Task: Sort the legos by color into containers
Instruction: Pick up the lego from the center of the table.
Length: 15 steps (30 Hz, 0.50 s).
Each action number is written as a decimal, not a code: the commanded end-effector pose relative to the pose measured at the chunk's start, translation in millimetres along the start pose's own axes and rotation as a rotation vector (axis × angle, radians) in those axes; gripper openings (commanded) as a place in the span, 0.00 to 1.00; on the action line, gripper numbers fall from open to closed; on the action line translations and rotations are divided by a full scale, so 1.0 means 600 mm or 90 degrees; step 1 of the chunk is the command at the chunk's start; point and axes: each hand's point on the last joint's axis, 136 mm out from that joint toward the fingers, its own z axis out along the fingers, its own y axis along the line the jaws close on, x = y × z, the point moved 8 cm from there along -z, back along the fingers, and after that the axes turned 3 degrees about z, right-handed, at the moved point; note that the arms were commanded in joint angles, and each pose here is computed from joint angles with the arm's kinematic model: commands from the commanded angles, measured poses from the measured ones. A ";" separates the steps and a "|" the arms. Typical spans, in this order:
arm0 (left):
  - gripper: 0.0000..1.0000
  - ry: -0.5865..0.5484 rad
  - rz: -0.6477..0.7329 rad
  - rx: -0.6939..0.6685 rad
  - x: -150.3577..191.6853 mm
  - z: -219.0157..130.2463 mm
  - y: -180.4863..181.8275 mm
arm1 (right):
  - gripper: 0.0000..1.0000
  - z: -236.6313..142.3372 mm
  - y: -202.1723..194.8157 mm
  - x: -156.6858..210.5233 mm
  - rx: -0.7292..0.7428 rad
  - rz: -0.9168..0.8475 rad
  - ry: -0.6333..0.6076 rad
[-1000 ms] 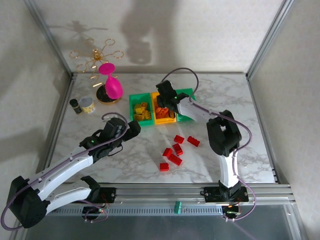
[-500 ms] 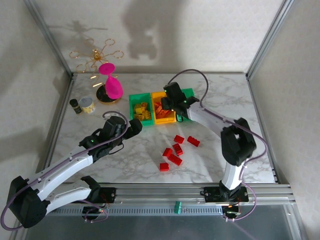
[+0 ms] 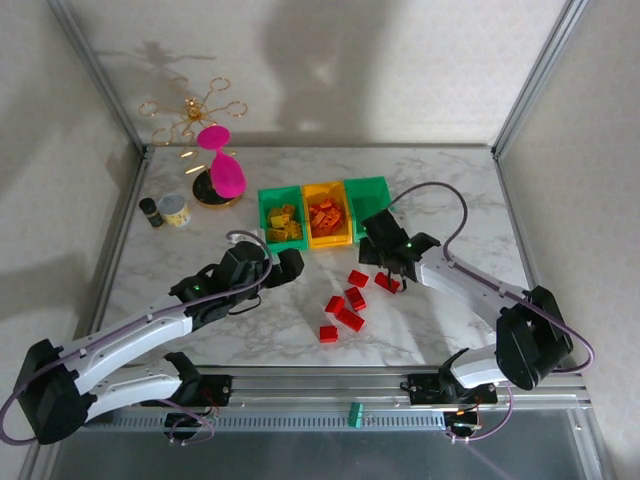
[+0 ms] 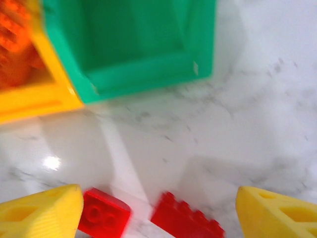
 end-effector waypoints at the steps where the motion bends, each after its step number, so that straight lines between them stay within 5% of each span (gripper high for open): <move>1: 1.00 0.008 0.016 0.016 0.012 0.013 -0.009 | 0.86 0.008 -0.037 0.036 0.057 0.083 0.023; 15: 1.00 0.035 0.047 0.010 0.018 0.049 -0.035 | 0.98 0.088 -0.025 0.072 0.070 0.228 0.055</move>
